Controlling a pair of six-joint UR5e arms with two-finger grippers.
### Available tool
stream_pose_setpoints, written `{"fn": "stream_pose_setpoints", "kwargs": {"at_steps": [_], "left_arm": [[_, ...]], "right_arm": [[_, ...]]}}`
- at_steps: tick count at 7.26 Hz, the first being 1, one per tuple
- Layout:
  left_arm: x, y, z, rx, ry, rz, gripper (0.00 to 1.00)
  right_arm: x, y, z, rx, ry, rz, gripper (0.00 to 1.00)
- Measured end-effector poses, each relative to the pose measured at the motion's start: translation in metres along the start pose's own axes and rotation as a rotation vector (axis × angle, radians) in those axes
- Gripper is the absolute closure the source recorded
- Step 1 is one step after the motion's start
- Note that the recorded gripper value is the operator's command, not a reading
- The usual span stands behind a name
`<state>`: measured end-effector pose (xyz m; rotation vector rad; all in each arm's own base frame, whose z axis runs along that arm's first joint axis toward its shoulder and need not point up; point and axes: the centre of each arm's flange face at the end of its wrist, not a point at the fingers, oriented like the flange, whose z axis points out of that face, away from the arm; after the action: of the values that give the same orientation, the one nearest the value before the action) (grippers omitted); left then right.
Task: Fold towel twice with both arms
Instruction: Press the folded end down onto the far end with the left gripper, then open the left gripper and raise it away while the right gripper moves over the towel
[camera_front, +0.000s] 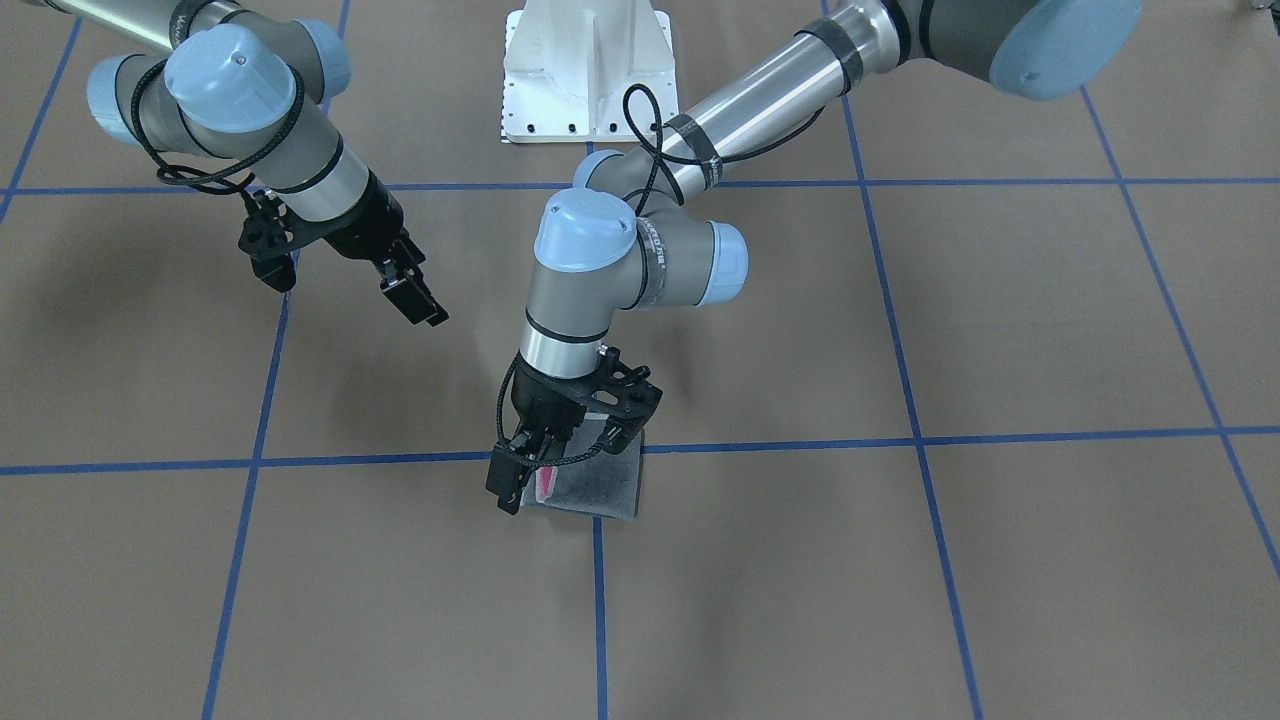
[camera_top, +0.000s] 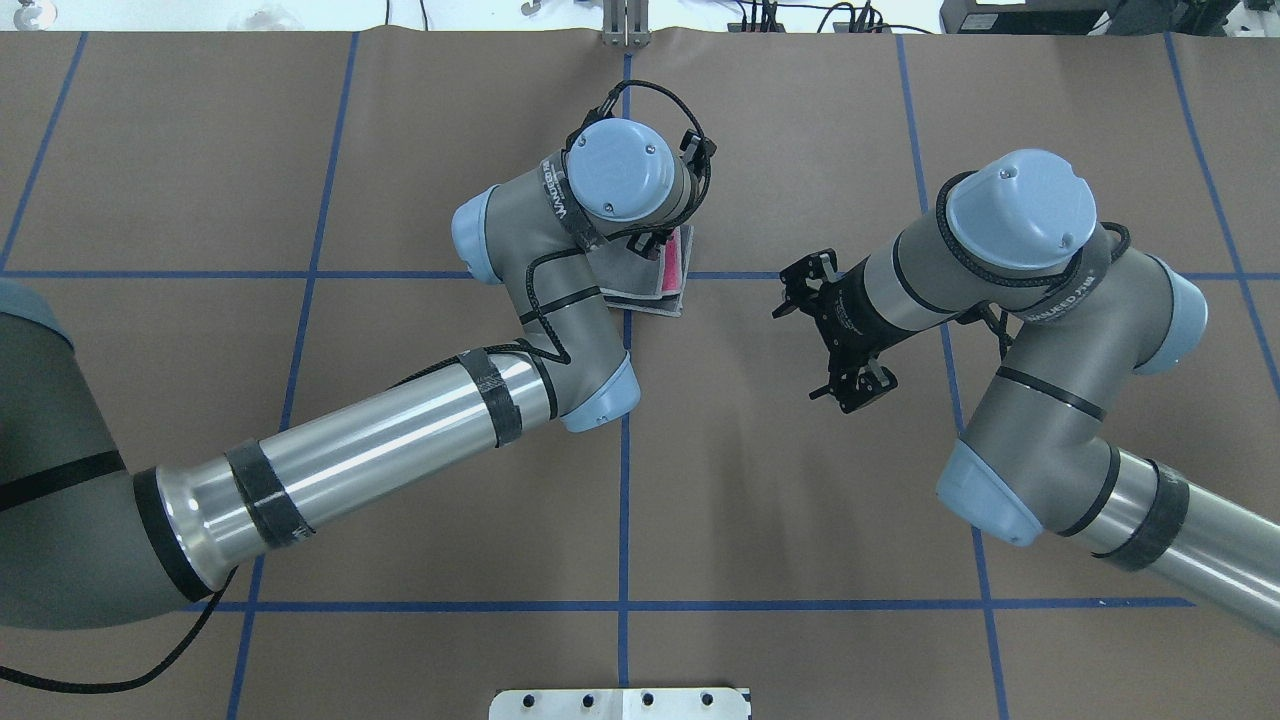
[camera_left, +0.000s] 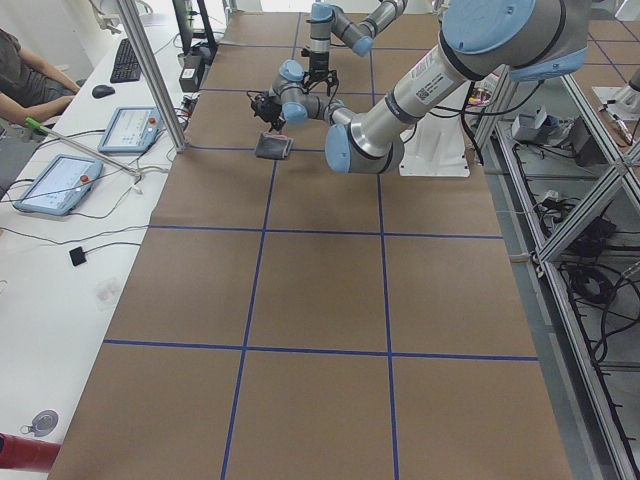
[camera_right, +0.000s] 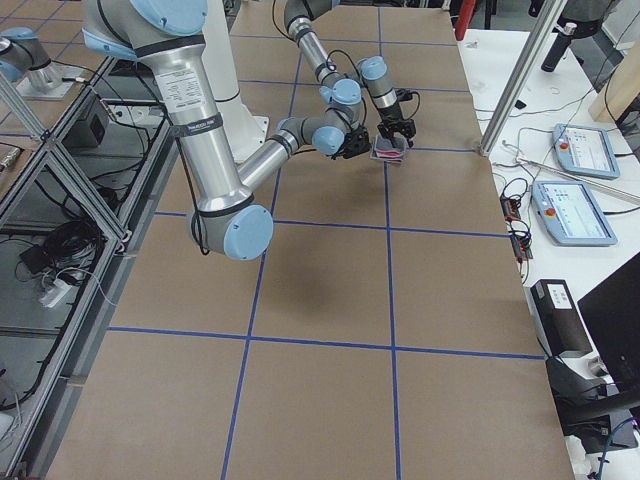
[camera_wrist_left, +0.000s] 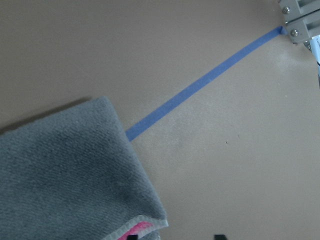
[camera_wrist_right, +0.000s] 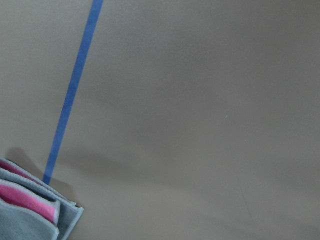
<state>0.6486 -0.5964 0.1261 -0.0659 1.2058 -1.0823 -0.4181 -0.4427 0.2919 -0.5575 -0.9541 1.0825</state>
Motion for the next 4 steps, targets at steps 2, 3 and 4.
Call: {"fn": "stream_pose_setpoints", "kwargs": {"at_steps": [2,3,4], "left_arm": [[0.017,-0.006,-0.02,-0.043,0.014,-0.001,0.0],[0.019,-0.019,-0.03,-0.075,0.003,-0.006,0.0],[0.009,-0.041,-0.042,-0.105,-0.017,-0.013,0.0]], "right_arm": [[0.001,0.006,0.005,0.008,-0.007,-0.008,0.0],[0.0,0.018,0.012,0.023,-0.026,-0.024,0.0],[-0.006,0.037,0.024,0.042,-0.055,-0.045,0.0]]}}
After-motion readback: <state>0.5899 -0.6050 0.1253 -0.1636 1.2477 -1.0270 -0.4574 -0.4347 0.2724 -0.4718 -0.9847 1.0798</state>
